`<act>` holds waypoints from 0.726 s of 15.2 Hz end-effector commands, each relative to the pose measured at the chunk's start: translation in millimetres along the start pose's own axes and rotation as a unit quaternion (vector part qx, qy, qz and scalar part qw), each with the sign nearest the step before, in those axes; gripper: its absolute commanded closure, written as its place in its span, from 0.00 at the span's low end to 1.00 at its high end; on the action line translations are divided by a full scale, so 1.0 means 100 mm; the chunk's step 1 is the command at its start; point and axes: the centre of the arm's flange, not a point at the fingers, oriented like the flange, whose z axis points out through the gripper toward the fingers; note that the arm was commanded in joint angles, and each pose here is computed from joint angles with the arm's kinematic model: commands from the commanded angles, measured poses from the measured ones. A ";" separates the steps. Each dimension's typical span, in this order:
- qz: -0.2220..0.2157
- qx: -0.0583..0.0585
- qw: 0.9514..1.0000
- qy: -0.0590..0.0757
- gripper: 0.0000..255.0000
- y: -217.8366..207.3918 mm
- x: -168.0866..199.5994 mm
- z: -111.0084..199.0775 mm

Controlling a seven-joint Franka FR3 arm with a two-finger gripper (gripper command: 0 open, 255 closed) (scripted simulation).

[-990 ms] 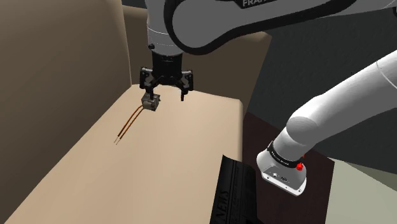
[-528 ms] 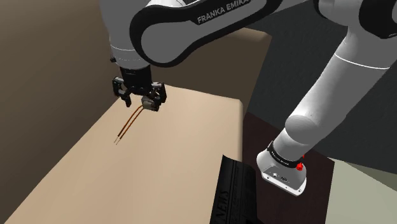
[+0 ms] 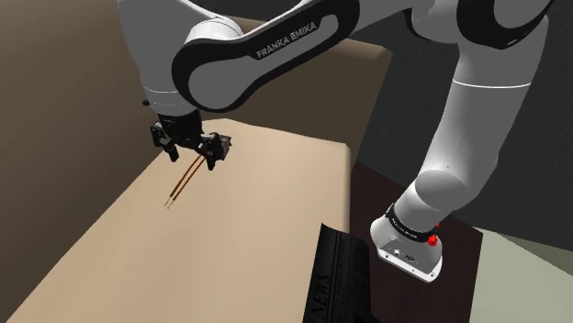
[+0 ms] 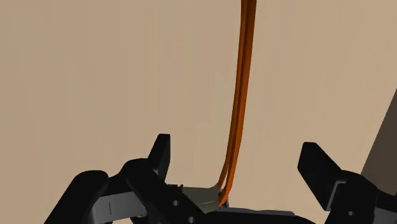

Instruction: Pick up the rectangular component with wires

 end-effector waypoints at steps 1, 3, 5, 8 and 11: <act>0.000 0.000 1.000 0.000 0.00 0.00 -0.01 0.10; 0.000 0.000 1.000 0.000 0.00 0.00 -0.01 0.18; 0.000 0.000 1.000 0.000 1.00 0.00 -0.02 0.18; 0.000 0.000 1.000 0.000 1.00 0.00 -0.01 0.18; 0.000 0.000 1.000 0.000 1.00 0.00 -0.01 0.18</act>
